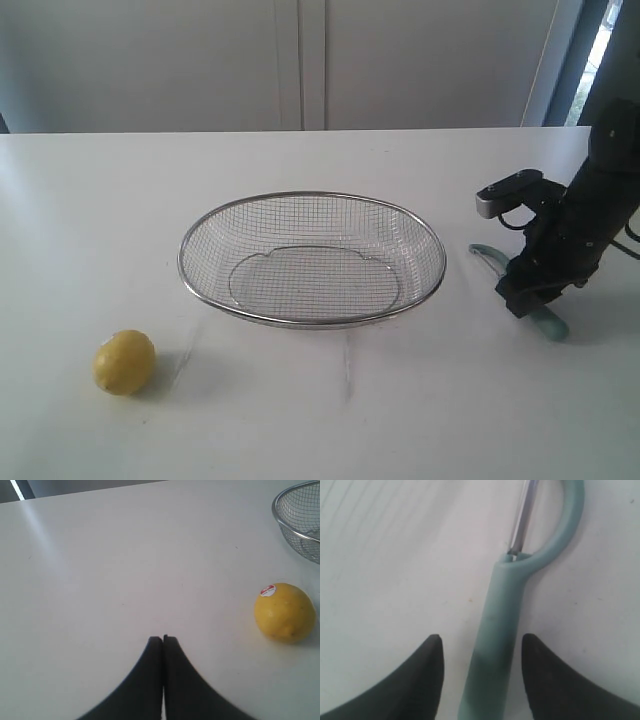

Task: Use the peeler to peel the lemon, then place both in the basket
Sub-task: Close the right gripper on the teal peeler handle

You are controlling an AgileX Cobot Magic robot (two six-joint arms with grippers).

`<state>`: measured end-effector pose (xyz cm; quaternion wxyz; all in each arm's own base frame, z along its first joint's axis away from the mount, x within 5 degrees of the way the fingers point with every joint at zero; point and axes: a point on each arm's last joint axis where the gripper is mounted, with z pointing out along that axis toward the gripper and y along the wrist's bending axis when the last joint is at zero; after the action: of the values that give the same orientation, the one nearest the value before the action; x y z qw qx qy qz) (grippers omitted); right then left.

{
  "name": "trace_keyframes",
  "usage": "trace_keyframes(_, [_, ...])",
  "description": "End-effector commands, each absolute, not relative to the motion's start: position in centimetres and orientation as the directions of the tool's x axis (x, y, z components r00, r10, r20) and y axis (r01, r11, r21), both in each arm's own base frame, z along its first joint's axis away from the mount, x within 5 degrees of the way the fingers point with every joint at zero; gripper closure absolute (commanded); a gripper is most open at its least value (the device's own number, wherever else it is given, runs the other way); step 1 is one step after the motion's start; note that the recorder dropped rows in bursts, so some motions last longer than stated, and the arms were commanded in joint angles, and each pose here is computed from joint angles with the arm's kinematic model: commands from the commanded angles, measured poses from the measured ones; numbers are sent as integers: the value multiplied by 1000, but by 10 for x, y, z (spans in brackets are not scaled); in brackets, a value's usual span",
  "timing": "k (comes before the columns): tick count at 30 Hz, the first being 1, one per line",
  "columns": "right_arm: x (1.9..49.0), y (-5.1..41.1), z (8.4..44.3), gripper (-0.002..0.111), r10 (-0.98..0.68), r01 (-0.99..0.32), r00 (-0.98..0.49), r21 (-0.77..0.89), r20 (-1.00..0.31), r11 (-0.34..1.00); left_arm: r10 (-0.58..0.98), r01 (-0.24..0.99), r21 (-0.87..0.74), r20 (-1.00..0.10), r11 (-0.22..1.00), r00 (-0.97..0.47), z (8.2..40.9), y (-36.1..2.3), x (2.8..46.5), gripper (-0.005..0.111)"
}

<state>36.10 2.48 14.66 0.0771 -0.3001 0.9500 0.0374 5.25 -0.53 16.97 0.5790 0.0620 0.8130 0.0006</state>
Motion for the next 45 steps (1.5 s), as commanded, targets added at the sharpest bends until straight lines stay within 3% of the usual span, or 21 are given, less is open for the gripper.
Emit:
trace_keyframes(1, [360,24,144,62,-573,-584,-805,32,-156,811,96,98,68,-943,993,-319,169,-5,52,107])
trace_keyframes(20, [359,22,123,64,-584,-588,-808,52,-78,807,96,98,68,-943,993,-319,169,-5,52,107])
trace_keyframes(27, [357,20,123,103,-544,-546,-838,52,-37,836,96,98,68,-943,993,-319,169,-5,52,107])
trace_keyframes(30, [357,20,125,108,-545,-546,-838,56,-31,836,96,98,68,-943,993,-319,169,-5,52,107])
trace_keyframes(39, [350,24,176,108,-440,-452,-886,63,-145,890,96,98,68,-943,993,-319,169,-5,52,107])
trace_keyframes(45, [343,40,207,108,-302,-362,-917,225,-259,905,96,98,68,-943,993,-319,169,-5,52,107])
